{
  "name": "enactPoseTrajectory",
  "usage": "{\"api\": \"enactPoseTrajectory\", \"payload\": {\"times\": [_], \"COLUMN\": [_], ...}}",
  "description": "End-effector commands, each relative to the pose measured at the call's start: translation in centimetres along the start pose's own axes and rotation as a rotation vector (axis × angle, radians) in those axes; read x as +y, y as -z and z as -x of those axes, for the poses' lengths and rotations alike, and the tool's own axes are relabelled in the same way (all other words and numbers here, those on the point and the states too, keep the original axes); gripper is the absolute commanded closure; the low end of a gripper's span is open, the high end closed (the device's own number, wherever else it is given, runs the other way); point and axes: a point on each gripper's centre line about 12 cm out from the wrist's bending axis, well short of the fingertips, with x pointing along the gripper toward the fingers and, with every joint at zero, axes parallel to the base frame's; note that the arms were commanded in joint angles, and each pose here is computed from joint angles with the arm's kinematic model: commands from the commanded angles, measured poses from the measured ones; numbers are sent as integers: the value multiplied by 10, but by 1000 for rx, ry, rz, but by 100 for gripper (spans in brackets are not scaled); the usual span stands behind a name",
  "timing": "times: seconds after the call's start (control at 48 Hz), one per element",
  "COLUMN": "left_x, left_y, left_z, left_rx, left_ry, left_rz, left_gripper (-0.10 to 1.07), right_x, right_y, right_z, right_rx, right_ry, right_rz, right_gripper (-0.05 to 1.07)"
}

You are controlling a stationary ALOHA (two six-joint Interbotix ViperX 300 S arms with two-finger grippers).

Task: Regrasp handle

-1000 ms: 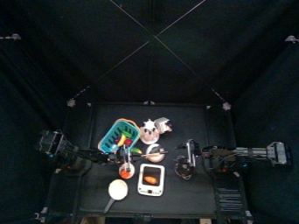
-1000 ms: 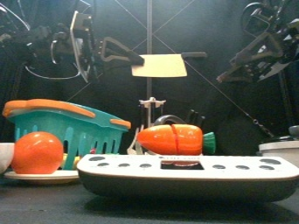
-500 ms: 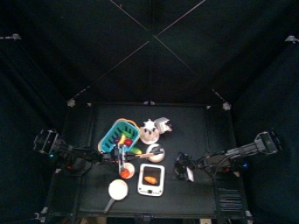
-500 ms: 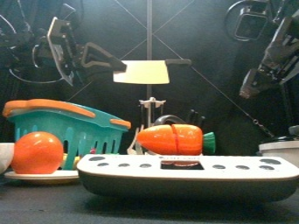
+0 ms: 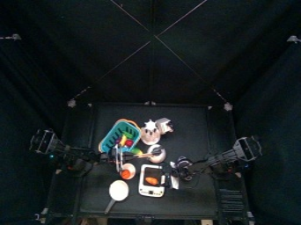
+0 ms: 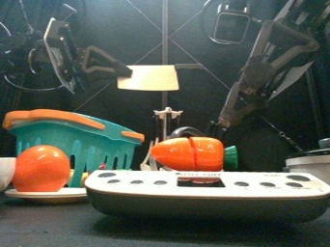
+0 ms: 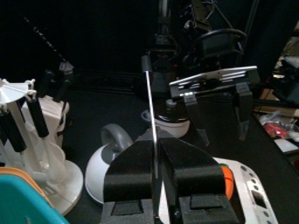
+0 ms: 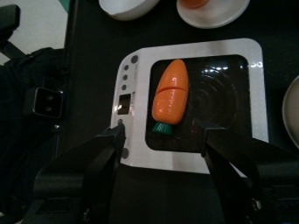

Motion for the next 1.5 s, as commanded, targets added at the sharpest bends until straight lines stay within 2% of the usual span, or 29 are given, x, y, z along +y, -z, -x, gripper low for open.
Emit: {"api": "enactPoseTrajectory", "payload": {"times": [0.0,0.292,0.646,0.979,1.167,1.25,1.479], "left_x": [-1,-1,-2,-2,-2,-2,-2], "left_y": [-6,-4,-4,-3,-3,-3,-2], "left_z": [-2,-2,-2,-2,-2,-2,-1], "left_rx": [-19,-13,-11,-10,-7,-7,-2], "left_ry": [0,1,1,3,3,3,2], "left_rz": [5,6,6,5,5,5,5], "left_gripper": [60,60,60,60,60,60,60], "right_x": [4,3,-6,-16,-22,-21,-23], "right_y": [-13,-18,-21,-18,-26,-36,-49], "right_z": [-4,-26,-35,-39,-27,-18,6], "right_rx": [-27,-3,2,22,53,38,-5], "right_ry": [-9,6,28,55,124,146,172], "right_rz": [28,70,62,69,147,189,266], "right_gripper": [9,9,11,33,36,36,36]}}
